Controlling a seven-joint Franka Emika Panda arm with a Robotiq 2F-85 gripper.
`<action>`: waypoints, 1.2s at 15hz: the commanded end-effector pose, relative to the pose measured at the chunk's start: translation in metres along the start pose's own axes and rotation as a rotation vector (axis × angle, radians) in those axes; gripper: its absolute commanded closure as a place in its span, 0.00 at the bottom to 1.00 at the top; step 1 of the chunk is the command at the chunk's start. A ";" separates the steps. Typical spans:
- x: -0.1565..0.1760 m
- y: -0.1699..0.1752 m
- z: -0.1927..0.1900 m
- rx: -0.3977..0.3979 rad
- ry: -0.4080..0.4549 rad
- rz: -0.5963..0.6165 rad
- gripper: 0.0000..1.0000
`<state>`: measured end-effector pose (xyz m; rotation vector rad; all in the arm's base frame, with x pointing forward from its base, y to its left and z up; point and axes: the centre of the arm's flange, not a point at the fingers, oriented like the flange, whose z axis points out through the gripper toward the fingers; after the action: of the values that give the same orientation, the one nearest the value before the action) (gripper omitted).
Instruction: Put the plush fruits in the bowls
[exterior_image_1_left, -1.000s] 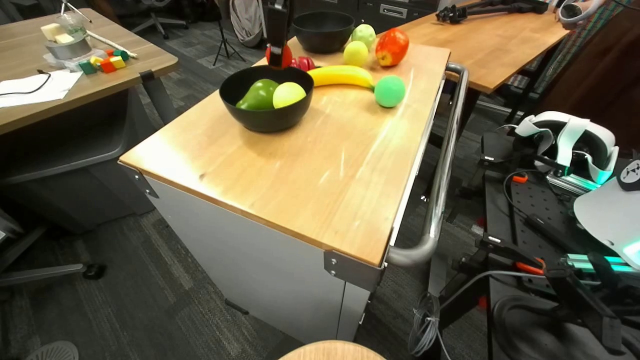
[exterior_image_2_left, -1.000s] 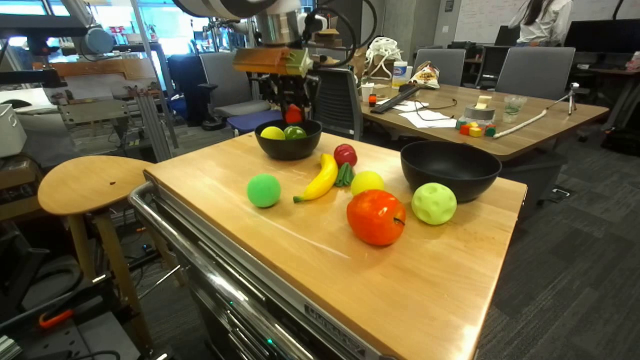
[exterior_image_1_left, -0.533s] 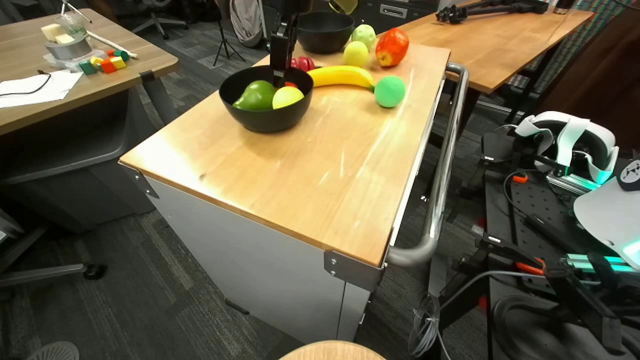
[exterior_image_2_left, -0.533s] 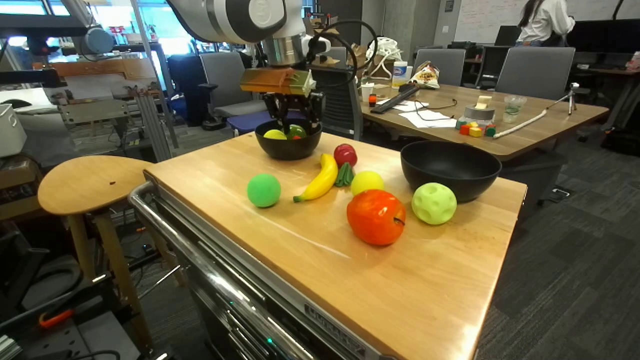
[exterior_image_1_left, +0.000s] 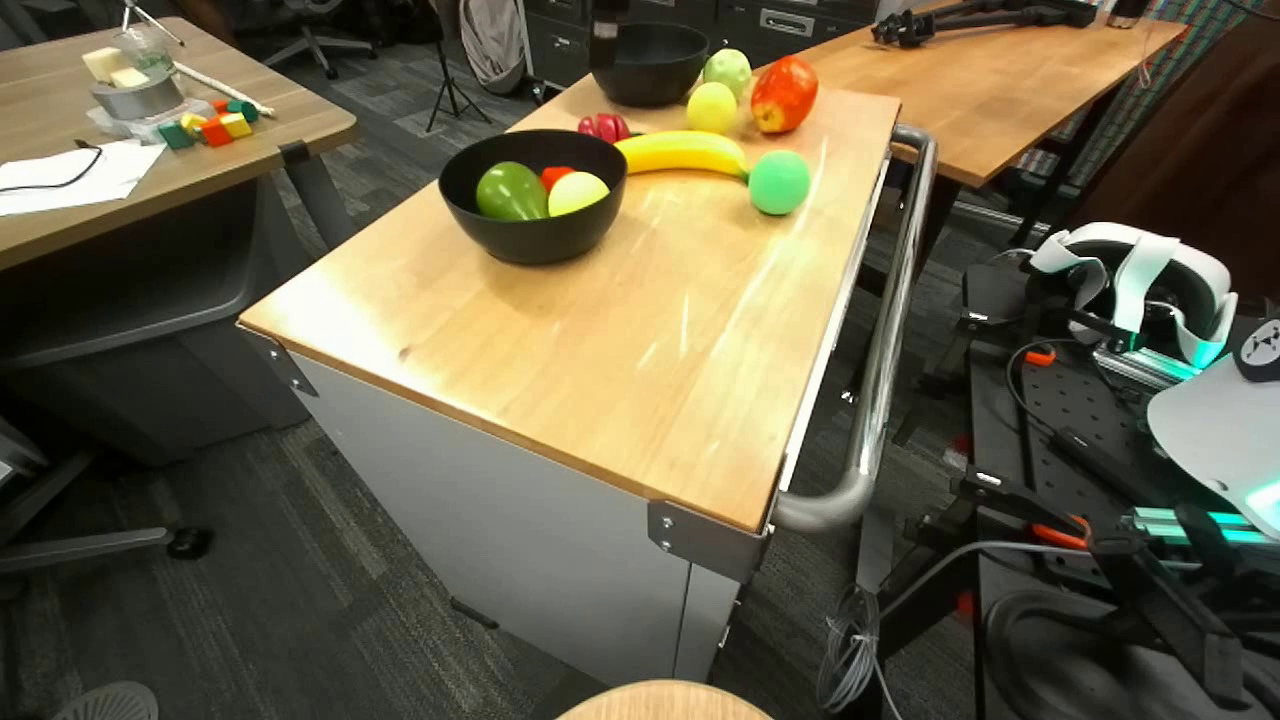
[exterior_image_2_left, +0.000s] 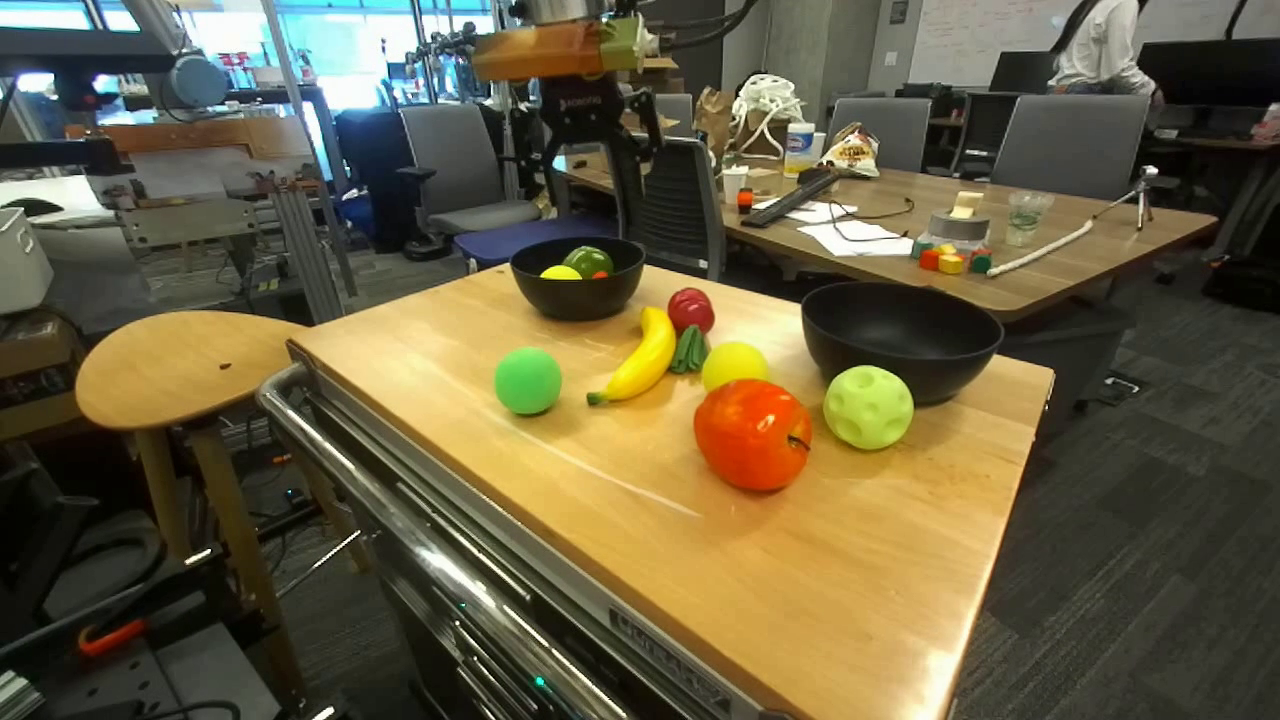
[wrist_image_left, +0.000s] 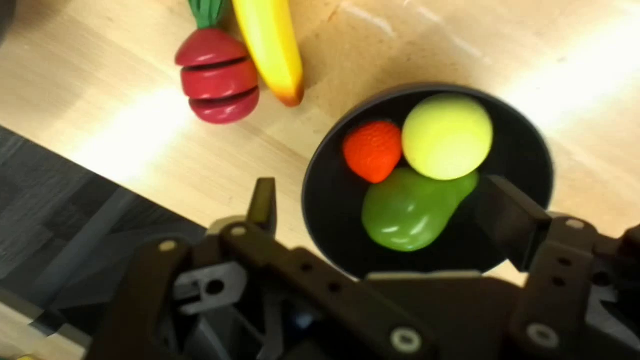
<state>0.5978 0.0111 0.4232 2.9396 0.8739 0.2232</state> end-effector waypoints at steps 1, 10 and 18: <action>-0.005 0.004 -0.007 0.031 -0.011 -0.020 0.00; -0.015 0.015 -0.003 0.066 -0.033 -0.244 0.00; -0.016 0.051 0.020 0.103 -0.002 -0.155 0.00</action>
<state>0.5973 -0.0224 0.4071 2.8945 1.2011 0.1316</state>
